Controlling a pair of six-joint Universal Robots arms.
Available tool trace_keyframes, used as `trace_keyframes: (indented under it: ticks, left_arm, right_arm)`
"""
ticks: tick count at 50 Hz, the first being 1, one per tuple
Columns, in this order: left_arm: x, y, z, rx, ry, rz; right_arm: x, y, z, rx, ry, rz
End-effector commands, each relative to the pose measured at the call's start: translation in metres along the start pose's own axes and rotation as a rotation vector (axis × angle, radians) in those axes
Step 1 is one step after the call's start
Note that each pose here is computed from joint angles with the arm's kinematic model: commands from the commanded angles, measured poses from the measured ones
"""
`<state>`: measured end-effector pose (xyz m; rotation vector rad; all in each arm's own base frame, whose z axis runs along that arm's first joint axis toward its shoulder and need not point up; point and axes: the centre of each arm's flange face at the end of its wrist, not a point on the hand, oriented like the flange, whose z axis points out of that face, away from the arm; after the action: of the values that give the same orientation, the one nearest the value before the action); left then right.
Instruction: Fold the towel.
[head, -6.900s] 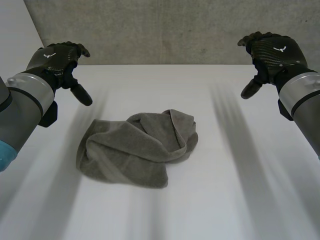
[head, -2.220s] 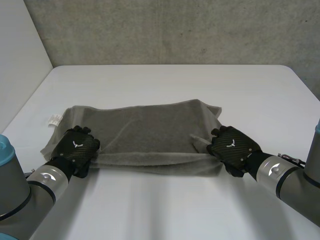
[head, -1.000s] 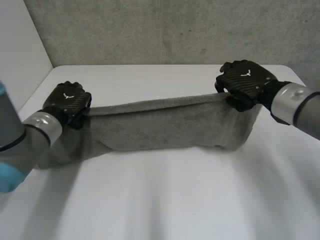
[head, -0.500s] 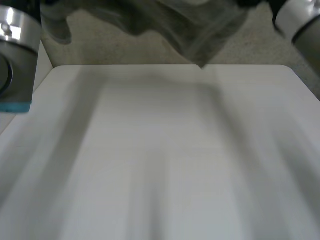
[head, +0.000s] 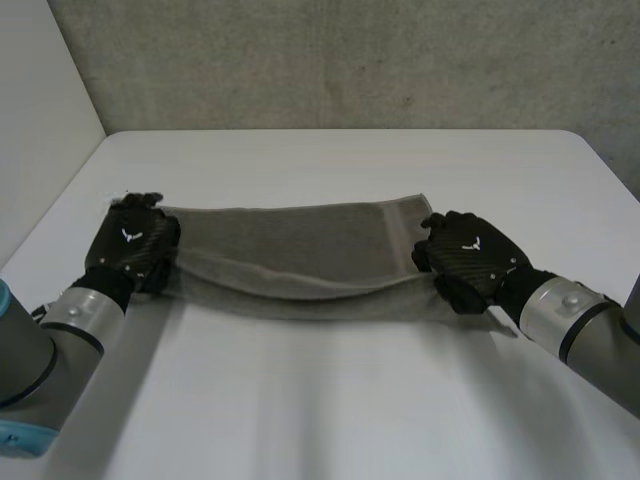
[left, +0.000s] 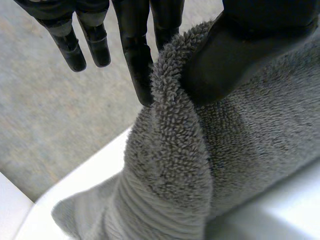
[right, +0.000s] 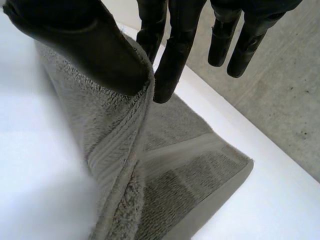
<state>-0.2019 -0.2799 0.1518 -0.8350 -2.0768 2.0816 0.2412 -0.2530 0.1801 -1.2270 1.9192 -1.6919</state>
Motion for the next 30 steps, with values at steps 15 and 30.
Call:
trace_keyframes:
  ticks: [15, 30]
  left_arm:
    - [0.005, 0.002, -0.032, -0.200, 0.059, 0.022]
    - [-0.020, -0.001, -0.029, -0.268, 0.027, 0.079]
  right_arm:
    - [0.024, 0.003, -0.002, -0.003, 0.080, 0.003]
    - [0.021, 0.006, -0.002, -0.009, 0.069, 0.007]
